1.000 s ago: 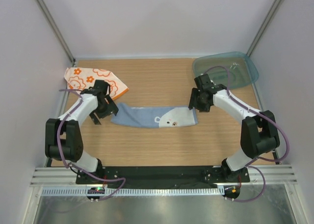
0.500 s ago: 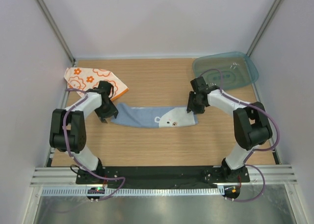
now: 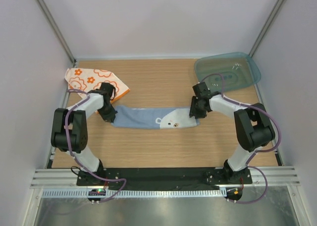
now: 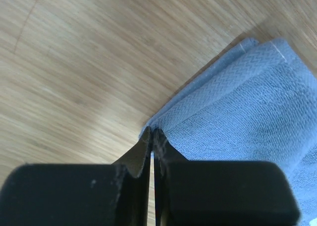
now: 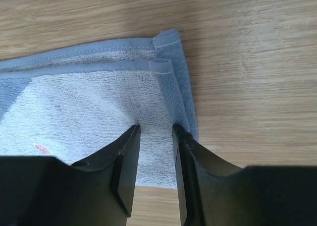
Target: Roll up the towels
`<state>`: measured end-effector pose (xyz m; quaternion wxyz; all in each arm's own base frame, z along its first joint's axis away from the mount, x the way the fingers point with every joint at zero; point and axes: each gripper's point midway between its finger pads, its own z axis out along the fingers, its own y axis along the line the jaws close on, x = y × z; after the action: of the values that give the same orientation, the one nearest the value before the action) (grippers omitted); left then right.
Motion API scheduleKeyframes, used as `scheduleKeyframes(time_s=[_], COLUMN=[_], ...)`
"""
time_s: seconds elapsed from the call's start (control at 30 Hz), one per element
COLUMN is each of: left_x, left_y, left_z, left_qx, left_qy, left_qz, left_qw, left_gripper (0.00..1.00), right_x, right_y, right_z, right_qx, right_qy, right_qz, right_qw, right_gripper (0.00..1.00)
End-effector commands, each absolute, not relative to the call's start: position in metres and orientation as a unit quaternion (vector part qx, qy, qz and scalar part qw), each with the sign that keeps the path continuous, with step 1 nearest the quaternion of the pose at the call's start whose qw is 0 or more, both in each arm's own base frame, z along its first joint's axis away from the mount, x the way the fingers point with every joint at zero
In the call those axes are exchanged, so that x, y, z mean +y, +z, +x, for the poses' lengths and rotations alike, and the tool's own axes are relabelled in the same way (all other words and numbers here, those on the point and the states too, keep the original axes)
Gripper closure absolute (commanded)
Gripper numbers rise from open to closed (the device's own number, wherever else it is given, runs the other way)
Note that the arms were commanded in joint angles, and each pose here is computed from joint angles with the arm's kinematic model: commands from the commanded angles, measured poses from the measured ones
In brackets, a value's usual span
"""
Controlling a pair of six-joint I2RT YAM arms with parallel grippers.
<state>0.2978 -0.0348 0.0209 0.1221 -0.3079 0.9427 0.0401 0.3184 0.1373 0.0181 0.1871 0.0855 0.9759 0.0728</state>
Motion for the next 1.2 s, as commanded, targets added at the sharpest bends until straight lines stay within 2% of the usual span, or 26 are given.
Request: scheduleKeyframes(time_s=[0.0,0.23,0.33,0.37,0.4,0.43,0.47,0.57,0.63,0.77,1.17], left_x=[-0.021,-0.004,-0.007,-0.009,-0.009,-0.010,-0.011,-0.013,-0.015,-0.022,-0.026], left_y=[0.043,0.045,0.039,0.037,0.036,0.035,0.036,0.042,0.050,0.069,0.125], left_z=[0.291,0.254,0.245,0.244,0.243,0.243,0.243,0.247,0.250,0.260,0.267], left_qx=[0.931,0.918,0.920,0.920,0.921,0.922,0.922,0.923,0.923,0.925,0.940], left_qy=[0.069,0.117,0.115,0.112,0.111,0.109,0.107,0.096,0.089,0.075,0.056], left_qz=[-0.322,-0.348,-0.349,-0.349,-0.349,-0.348,-0.347,-0.345,-0.341,-0.328,-0.247], left_qw=[0.155,0.151,0.137,0.135,0.134,0.133,0.134,0.142,0.152,0.178,0.227], left_gripper=[1.00,0.98,0.85,0.79,0.68,0.61,0.47,0.33,0.32,0.32,0.31], right_x=[0.125,0.114,0.115,0.115,0.116,0.116,0.115,0.115,0.113,0.106,0.087], right_y=[-0.011,-0.016,-0.017,-0.017,-0.014,-0.013,-0.011,0.003,0.018,0.041,0.072], right_z=[0.292,0.275,0.270,0.269,0.268,0.269,0.268,0.272,0.279,0.281,0.256], right_qx=[0.984,0.984,0.985,0.985,0.984,0.984,0.984,0.983,0.980,0.975,0.958], right_qy=[0.044,0.021,0.024,0.025,0.025,0.026,0.024,0.023,0.020,0.010,0.008], right_qz=[0.093,0.120,0.117,0.117,0.115,0.114,0.113,0.107,0.105,0.110,0.167], right_qw=[0.145,0.132,0.128,0.128,0.130,0.132,0.132,0.148,0.169,0.194,0.234], right_gripper=[0.60,0.64,0.62,0.60,0.59,0.53,0.50,0.35,0.29,0.25,0.24])
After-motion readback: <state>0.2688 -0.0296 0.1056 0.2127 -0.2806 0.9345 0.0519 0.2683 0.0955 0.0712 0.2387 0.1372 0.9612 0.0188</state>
